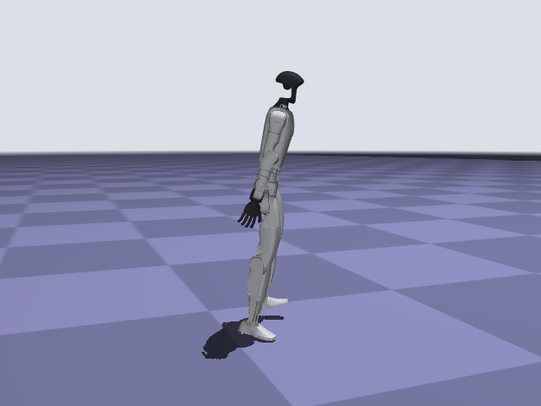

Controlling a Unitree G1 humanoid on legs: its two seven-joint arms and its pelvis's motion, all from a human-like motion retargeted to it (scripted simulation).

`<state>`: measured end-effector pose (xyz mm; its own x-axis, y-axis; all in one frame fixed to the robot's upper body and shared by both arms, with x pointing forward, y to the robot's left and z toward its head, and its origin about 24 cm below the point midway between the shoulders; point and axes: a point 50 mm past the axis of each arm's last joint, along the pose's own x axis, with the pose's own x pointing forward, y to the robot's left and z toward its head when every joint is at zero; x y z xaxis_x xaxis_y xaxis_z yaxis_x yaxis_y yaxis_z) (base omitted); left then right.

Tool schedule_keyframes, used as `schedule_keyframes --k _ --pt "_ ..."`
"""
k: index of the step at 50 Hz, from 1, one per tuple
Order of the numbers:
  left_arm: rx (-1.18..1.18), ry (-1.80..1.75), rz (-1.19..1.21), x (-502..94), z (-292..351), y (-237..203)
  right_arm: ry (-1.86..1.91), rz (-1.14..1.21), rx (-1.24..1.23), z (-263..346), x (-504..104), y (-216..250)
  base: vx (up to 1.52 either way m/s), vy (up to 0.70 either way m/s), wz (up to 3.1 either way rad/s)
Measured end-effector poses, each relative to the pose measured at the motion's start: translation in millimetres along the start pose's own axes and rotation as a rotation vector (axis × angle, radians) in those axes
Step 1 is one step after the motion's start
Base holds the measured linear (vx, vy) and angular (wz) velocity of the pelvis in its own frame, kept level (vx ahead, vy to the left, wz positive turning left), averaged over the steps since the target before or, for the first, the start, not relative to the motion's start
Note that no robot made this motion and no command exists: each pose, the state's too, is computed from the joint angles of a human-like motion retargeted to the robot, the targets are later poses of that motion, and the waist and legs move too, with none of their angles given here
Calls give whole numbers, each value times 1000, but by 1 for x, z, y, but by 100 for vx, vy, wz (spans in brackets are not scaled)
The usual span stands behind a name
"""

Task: In place motions

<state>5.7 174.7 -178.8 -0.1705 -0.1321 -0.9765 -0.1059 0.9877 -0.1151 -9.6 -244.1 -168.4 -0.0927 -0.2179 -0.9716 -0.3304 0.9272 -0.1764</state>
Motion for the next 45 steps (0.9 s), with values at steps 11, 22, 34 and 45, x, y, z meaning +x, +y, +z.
schedule_keyframes --k 11,22,34,45 --pt "313 -450 107 -61 154 -7 -656 -112 -388 196 -66 -48 -14 2 -5" --pt "324 -424 163 -70 162 6 -741 -219 -526 239 -94 -49 -2 0 -10" --pt "83 -77 61 0 14 -4 -409 -85 -337 104 -18 -13 8 -10 -1" --pt "-30 231 -79 6 -78 -10 28 28 -175 -4 -1 -6 12 2 0"
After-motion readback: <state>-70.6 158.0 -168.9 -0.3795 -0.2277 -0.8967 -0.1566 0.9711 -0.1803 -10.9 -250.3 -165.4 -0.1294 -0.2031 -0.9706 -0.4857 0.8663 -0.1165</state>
